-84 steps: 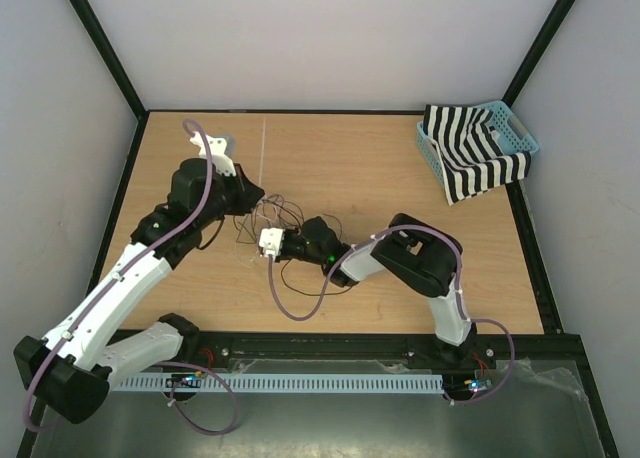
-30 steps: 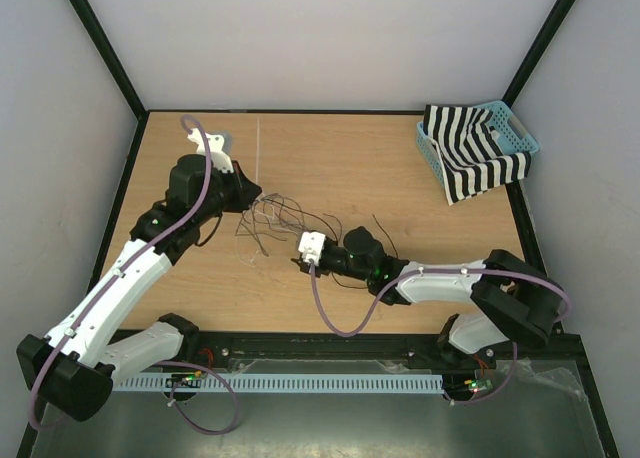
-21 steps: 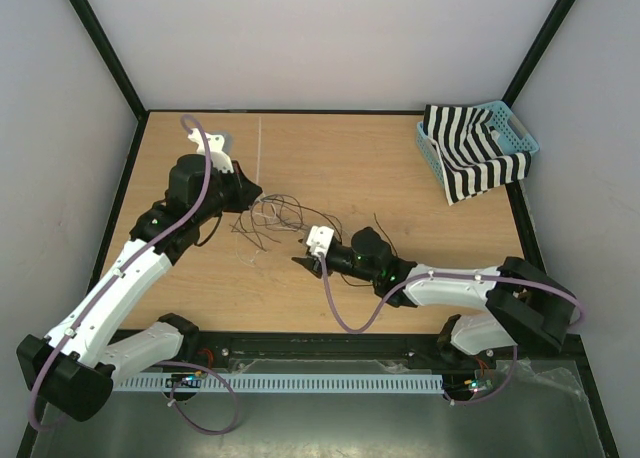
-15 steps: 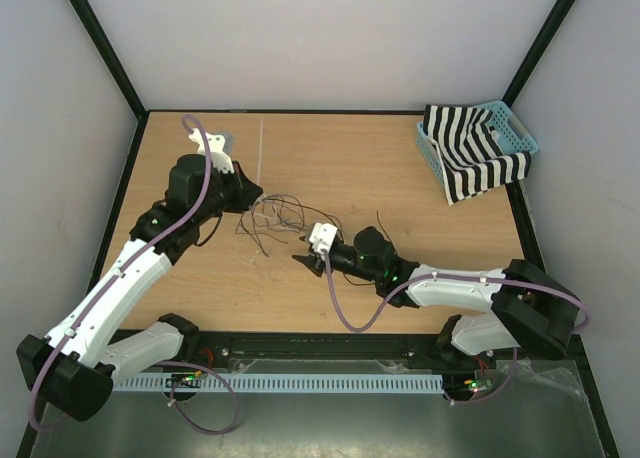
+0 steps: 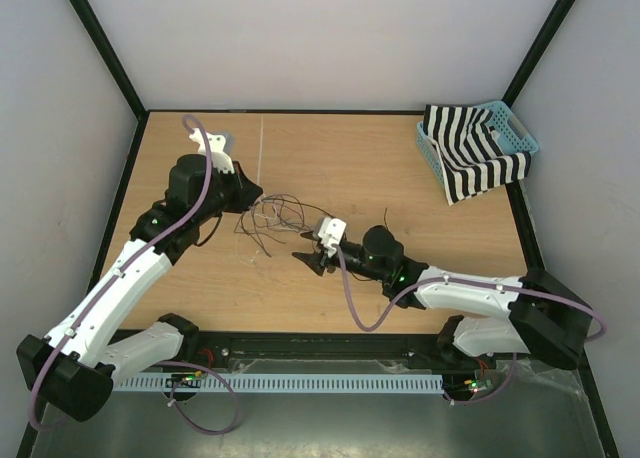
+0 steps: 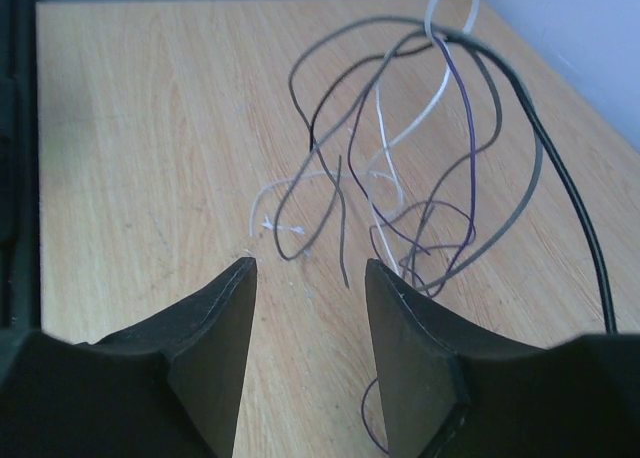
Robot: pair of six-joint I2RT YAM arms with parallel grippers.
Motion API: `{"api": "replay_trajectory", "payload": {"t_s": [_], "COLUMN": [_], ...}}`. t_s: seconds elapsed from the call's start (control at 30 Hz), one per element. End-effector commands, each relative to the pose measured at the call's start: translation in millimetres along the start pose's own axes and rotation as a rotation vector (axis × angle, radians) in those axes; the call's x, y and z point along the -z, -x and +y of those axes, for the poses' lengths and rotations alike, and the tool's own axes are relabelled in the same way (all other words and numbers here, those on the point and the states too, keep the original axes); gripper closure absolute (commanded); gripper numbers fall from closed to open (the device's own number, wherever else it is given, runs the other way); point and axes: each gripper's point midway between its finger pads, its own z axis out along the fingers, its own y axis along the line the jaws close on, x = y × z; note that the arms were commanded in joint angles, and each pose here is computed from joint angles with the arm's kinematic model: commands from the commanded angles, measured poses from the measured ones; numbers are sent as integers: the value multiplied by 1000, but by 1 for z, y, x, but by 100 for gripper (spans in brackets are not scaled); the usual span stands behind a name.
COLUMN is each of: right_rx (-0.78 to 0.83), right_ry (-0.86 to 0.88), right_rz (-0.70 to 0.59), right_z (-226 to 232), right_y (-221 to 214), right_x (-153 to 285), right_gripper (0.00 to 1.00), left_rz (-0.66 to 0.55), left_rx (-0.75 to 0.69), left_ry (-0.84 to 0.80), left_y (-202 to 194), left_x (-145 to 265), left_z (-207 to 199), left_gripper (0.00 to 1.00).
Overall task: Zip-tie the wires
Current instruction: Adjust the cable at the center of the board.
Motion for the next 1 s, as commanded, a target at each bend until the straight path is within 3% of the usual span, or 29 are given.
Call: {"api": "replay_trajectory", "payload": {"t_s": [0.0, 0.33, 0.53, 0.63, 0.7, 0.87, 0.97], "right_rx": [-62, -133, -126, -182, -209, -198, -208], "right_ry": [92, 459, 851, 935, 823, 346, 290], "right_rz": [-103, -312, -264, -201, -188, -170, -192], "right_z": [13, 54, 101, 108, 94, 23, 13], "right_y": [35, 112, 115, 102, 97, 89, 91], "right_x": [8, 43, 65, 61, 42, -8, -17], "right_gripper": [43, 47, 51, 56, 59, 59, 58], "left_rz": [-62, -57, -52, -48, -47, -47, -45], "left_rx": [-16, -14, -13, -12, -10, -2, 3], "left_ry": [-17, -17, -17, -19, -21, -26, -28], "left_y": [23, 23, 22, 21, 20, 19, 18], "left_x": [4, 3, 2, 1, 1, 2, 1], "left_z": [-6, -5, -5, -5, -5, -6, -6], "left_gripper": [100, 100, 100, 100, 100, 100, 100]}}
